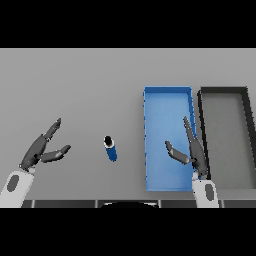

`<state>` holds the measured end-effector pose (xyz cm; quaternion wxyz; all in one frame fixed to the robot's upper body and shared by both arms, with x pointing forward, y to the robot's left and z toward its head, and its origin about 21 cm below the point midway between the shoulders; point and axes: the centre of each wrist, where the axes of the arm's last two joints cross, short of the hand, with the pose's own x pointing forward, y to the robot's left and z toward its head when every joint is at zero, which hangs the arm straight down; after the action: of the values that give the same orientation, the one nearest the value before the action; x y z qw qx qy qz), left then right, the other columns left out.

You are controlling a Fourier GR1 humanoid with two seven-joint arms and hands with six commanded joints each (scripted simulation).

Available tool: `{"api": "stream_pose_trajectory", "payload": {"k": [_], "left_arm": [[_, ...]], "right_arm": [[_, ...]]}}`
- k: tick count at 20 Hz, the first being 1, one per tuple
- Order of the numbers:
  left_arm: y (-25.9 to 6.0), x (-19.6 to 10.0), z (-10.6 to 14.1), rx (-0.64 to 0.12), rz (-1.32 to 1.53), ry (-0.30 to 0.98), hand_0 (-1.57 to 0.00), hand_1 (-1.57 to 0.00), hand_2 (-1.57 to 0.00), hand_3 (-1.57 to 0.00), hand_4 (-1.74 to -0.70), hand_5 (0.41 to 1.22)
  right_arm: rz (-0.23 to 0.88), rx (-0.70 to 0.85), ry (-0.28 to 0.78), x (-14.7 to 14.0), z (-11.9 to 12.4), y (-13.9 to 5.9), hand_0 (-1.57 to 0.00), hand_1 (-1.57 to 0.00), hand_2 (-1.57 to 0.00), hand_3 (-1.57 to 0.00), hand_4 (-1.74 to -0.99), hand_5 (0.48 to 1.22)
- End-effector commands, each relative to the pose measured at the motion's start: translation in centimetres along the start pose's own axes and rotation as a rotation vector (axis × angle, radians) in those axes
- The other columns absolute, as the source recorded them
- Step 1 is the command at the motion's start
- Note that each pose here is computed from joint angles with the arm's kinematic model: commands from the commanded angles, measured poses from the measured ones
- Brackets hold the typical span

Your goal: Pick up the blue pipe and place it into the blue bin.

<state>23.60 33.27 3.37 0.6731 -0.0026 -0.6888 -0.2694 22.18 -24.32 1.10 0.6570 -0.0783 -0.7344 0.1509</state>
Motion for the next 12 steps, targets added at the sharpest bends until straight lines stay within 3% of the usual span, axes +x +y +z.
{"api": "stream_pose_trajectory", "payload": {"k": [1,5,8,12], "left_arm": [[-0.4,0.4,-0.3,-0.043,0.001,0.008,0.0,0.0,0.0,0.0,-1.03,0.549],[-4.2,0.5,-0.5,-0.209,0.027,0.048,0.0,0.0,0.0,0.0,-1.11,0.497],[-6.7,1.0,-0.9,-0.275,0.011,0.042,0.0,0.0,0.0,0.0,-1.14,0.464],[-8.8,0.8,-2.3,-0.303,0.023,0.039,0.0,0.0,0.0,0.0,-1.15,0.451]], "right_arm": [[-0.008,0.0,-0.023,0.2,-0.2,-0.1,0.0,0.0,0.0,0.0,-1.179,0.616],[0.003,0.007,-0.013,0.2,0.2,-0.2,0.0,0.0,0.0,0.0,-1.164,0.617],[-0.015,0.002,-0.004,0.5,-0.1,-0.2,0.0,0.0,0.0,0.0,-1.189,0.619],[-0.019,-0.001,-0.009,0.1,0.1,-0.1,0.0,0.0,0.0,0.0,-1.213,0.625]]}}
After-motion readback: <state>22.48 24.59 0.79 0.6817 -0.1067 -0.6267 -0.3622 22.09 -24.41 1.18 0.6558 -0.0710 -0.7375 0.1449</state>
